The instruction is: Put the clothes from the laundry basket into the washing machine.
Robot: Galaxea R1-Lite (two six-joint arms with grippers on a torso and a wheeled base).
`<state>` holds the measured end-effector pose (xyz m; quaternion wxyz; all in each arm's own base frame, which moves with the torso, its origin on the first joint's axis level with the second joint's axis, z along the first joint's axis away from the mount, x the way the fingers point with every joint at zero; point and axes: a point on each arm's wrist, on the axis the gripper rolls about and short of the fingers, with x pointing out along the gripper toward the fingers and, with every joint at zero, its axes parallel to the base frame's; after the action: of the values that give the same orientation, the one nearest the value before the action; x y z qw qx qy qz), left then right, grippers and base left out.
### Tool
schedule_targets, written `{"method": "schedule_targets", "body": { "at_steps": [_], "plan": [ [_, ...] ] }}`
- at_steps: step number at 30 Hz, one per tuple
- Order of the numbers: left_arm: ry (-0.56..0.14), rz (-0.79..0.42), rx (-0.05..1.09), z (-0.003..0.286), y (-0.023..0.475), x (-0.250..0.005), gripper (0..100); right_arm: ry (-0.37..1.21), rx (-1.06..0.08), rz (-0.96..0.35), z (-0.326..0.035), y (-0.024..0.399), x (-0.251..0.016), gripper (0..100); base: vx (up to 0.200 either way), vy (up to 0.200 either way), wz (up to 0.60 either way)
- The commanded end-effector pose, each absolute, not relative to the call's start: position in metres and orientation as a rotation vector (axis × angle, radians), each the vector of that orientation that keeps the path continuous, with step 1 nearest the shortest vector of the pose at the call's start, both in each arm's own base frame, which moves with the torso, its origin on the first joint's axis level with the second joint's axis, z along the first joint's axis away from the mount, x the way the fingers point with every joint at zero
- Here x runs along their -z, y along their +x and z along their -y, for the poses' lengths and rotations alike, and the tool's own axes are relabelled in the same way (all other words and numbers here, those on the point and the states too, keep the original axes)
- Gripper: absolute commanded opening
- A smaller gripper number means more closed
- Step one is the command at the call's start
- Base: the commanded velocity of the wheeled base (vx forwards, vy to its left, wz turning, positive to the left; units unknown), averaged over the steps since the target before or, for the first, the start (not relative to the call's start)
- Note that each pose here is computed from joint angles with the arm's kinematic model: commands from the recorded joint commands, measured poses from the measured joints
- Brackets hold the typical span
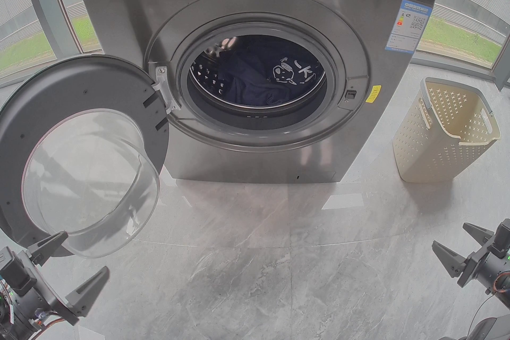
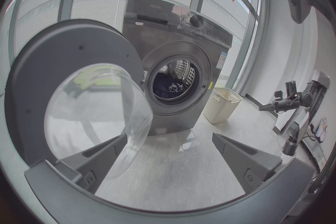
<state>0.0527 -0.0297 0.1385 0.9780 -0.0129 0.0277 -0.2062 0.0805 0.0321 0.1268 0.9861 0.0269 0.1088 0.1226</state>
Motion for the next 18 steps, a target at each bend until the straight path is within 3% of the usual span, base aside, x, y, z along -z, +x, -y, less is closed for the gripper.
{"method": "schedule_targets", "body": {
  "at_steps": [1, 5, 14, 18],
  "plan": [
    [-0.063, 0.067, 0.284, 0.004, 0.016, -0.126, 100, 0.075, -0.106, -0.094, -0.006, 0.034, -0.121, 100, -0.200, 0.000, 0.00],
    [-0.070, 0.071, 0.174, -0.001, 0.004, -0.116, 100, 0.077, -0.053, -0.049, 0.000, 0.017, -0.114, 100, -0.200, 0.000, 0.00],
    [-0.062, 0.030, 0.059, -0.004, -0.016, -0.089, 100, 0.070, -0.045, -0.058, 0.004, -0.018, -0.082, 100, 0.000, 0.000, 0.00],
    [-0.033, -0.008, 0.006, -0.004, -0.016, -0.085, 100, 0.049, 0.074, -0.056, 0.003, -0.017, -0.081, 100, 0.000, 0.050, 0.00]
  ]
}}
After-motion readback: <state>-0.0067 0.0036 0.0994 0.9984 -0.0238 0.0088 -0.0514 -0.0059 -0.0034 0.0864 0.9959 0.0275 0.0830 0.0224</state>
